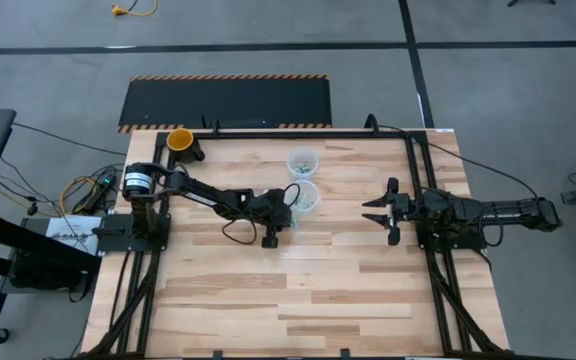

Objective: Pick and place items into bin
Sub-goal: Put the green stevia packet into the bottom transparent bin

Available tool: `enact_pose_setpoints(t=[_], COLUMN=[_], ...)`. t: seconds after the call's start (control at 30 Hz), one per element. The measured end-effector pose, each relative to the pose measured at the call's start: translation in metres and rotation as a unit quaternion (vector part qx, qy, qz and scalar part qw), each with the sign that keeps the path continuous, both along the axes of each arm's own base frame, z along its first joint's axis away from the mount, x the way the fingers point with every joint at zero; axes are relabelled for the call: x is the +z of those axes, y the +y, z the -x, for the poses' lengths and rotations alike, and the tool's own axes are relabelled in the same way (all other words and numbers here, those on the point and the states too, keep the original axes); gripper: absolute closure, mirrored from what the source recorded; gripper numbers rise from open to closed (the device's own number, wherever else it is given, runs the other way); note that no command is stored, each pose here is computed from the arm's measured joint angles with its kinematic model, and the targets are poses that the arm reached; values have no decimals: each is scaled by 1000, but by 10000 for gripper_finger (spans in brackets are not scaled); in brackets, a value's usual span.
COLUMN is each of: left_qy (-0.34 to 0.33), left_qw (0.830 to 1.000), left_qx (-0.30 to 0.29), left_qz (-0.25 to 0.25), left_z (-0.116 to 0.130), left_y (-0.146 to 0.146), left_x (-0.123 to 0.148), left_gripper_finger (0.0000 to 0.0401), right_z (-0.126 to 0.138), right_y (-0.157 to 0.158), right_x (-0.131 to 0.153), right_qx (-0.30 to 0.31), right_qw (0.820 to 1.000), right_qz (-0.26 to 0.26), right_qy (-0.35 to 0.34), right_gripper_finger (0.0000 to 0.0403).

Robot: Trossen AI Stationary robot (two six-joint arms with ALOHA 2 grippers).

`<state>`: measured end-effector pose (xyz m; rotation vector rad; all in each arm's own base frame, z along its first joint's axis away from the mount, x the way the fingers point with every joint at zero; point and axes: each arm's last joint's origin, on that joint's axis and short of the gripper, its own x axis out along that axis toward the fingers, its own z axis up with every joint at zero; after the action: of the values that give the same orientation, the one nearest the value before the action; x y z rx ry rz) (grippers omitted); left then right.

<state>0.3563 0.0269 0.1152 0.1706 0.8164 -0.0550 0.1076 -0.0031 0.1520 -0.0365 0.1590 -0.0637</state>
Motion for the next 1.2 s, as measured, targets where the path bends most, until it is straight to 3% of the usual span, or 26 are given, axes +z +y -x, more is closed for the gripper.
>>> enact_pose_setpoints(t=[0.2,0.57,0.87,1.2], left_qy=[22,103,115,110], left_qw=[999,986,970,959], left_qx=[-2,14,38,25], left_qz=[-25,-129,-212,-261], left_z=[-8,-26,-34,-41], left_y=[-9,-41,-57,-50], left_x=[11,53,87,104], left_gripper_finger=[382,382,382,381], right_z=[0,0,0,0], right_y=[0,0,0,0], right_x=[0,0,0,0], right_qx=[0,0,0,0], right_qw=[1000,1000,1000,1000], right_qz=[0,0,0,0], right_qy=[0,0,0,0], right_gripper_finger=[270,270,269,268])
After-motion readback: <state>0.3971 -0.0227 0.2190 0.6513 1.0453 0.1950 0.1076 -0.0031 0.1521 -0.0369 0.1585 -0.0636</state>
